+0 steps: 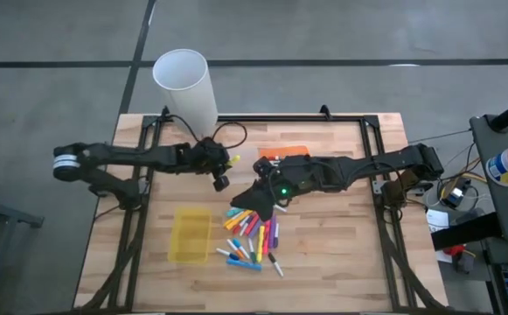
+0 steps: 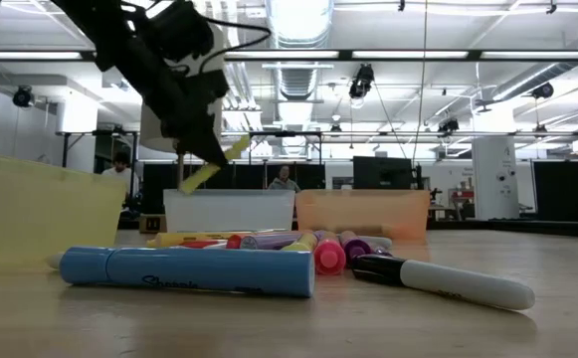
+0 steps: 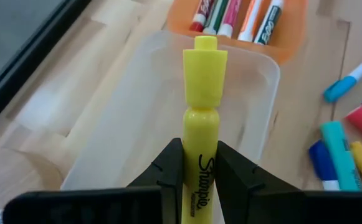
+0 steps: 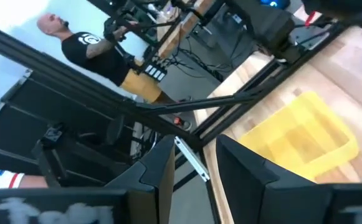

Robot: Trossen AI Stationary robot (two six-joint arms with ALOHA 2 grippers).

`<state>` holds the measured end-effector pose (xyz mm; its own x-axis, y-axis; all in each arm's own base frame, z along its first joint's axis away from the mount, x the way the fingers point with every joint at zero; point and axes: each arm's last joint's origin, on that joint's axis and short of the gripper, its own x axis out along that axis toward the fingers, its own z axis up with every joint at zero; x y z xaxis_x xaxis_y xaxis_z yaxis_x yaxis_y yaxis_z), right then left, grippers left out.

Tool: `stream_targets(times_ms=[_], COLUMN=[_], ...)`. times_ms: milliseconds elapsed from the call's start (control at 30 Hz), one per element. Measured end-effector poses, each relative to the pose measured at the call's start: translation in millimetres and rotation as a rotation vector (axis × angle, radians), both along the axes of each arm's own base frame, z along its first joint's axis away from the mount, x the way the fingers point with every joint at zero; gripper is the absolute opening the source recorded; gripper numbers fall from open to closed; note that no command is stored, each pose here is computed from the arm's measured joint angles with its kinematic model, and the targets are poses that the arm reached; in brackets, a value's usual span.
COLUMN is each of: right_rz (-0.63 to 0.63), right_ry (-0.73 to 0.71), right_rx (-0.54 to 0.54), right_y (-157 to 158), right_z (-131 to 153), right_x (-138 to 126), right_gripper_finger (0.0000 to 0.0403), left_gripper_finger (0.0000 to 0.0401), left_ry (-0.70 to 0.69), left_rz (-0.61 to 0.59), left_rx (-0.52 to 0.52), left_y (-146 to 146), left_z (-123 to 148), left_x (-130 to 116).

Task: Pick & Place Markers
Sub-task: Put the bottom right yellow highlighter into the transparent bin

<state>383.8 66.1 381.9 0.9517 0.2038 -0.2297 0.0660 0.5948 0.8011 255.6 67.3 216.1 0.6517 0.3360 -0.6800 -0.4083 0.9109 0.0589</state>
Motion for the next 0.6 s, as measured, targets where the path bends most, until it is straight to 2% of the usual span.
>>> stream_targets(times_ms=[267, 600], right_rz=[-0.004, -0.01], right_ry=[-0.007, -0.01], right_rx=[-0.024, -0.047], right_y=[-1, -1], right_z=[0, 0], right_x=[0, 0], right_gripper_finger=[0.0105, 0.0101], left_gripper_finger=[0.0068, 0.0133], left_ry=[0.023, 0.016], left_rz=[0.042, 0.087], left_rx=[-0.004, -0.007], left_y=[7, 15], left_z=[-6, -2], left_x=[8, 8])
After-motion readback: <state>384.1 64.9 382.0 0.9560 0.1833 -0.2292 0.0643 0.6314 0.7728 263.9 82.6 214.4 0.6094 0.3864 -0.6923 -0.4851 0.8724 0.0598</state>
